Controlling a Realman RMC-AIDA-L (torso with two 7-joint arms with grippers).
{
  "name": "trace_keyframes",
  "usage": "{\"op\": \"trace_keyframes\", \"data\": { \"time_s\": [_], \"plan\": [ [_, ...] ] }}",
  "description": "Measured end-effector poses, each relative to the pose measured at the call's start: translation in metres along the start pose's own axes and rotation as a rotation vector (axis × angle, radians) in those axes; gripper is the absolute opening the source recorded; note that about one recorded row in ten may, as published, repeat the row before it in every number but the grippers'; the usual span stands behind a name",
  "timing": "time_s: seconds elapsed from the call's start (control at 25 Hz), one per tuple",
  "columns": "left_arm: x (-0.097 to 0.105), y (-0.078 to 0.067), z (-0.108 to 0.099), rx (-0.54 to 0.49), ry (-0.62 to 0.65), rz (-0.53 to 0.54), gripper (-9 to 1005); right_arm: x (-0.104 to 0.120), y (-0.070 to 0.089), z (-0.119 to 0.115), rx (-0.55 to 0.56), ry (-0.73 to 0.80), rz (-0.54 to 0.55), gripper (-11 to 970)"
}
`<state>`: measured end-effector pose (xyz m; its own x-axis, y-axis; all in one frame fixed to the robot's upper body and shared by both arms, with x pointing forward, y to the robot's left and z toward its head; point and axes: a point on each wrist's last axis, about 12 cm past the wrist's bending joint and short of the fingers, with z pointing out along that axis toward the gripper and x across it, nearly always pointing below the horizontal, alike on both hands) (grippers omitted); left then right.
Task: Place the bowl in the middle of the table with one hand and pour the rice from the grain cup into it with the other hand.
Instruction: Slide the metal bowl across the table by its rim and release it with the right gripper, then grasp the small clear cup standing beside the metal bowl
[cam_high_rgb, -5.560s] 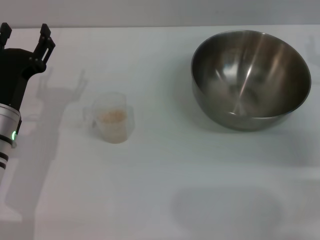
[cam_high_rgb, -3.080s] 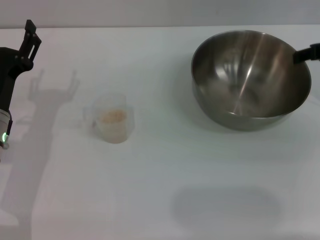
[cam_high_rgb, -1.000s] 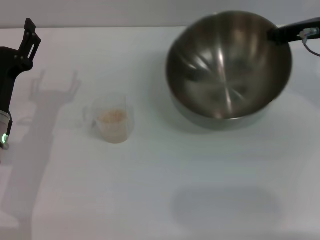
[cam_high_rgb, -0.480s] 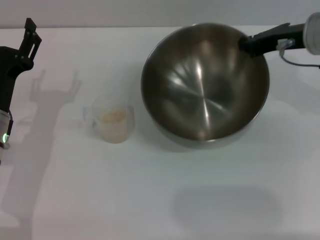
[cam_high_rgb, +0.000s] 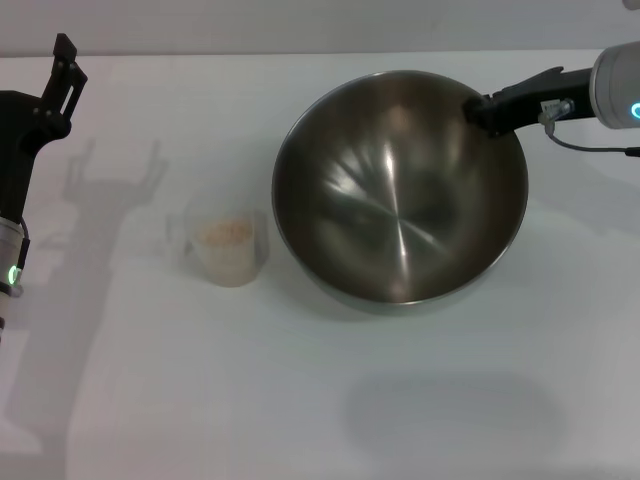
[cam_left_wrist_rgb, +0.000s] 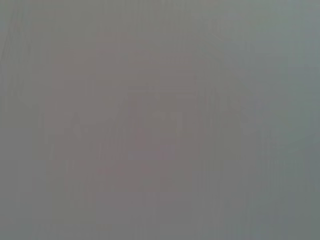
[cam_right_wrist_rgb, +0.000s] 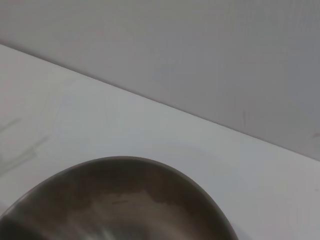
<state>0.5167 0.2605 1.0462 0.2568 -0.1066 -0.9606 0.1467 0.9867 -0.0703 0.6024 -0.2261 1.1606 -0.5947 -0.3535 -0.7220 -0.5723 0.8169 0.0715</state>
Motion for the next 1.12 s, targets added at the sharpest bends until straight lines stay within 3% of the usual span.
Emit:
{"op": "trace_keyframes", "data": {
  "time_s": [0.36,0.48,0.8,1.12],
  "plan": [
    [0.0,-0.001,0.0,0.003,0.0,-0.003,802,0.003,0.003,0.003,0.001,0.023,-0.001,32],
    [0.0,-0.002,0.0,0.003,-0.002,-0.006,801,0.004,0.002,0.003,0.006,0.028,-0.003,126],
    [0.0,-0.002,-0.001,0.002,-0.003,-0.01,798,0.0,0.001,0.001,0.024,0.024,-0.024,189],
    [-0.001,-0.002,-0.001,0.001,-0.007,-0.011,795,-0.028,0.006,-0.011,0.075,-0.107,-0.108,222]
  ]
}}
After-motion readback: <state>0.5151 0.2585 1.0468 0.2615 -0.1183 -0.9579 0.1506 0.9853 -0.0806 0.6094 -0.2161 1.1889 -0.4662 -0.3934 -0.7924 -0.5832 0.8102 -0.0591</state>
